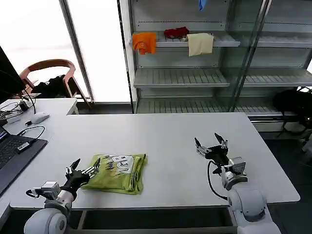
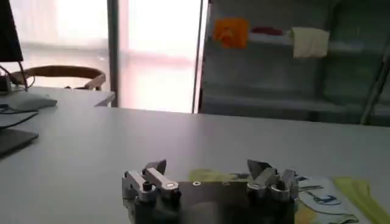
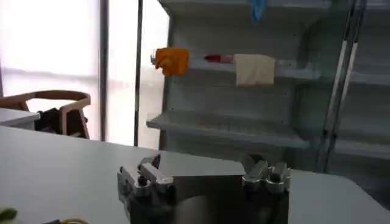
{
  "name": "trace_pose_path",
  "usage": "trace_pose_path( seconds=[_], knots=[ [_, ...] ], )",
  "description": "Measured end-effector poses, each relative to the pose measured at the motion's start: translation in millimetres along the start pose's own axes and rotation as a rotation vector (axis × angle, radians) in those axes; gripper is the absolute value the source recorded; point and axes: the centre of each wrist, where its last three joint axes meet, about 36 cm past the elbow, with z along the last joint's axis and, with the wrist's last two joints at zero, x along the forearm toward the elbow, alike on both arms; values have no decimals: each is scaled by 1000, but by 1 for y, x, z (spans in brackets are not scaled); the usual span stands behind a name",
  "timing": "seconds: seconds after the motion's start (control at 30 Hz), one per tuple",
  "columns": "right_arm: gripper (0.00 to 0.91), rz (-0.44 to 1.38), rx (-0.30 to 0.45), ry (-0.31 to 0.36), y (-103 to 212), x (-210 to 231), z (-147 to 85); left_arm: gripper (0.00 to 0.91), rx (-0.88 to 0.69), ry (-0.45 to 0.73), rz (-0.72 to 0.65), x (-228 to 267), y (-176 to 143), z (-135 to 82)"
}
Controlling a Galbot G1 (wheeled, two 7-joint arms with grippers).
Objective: Fold and organize the clothes.
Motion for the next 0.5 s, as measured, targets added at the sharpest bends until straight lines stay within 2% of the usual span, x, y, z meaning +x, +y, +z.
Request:
trace_pose_path(
  seconds=[0.3, 0.37, 0.47, 0.5],
  knots=[
    [907, -2, 3, 3, 2, -1, 1, 897, 9, 37, -23, -6, 12, 23],
    [907, -4, 3, 3, 3, -1, 1, 695, 10, 41, -27, -7, 13, 27],
    [907, -5, 5, 3, 4, -1, 1, 574, 11, 44, -28, -10, 13, 31],
    [907, -5, 6, 4, 4, -1, 1, 564, 12, 44, -25, -10, 13, 32]
  ],
)
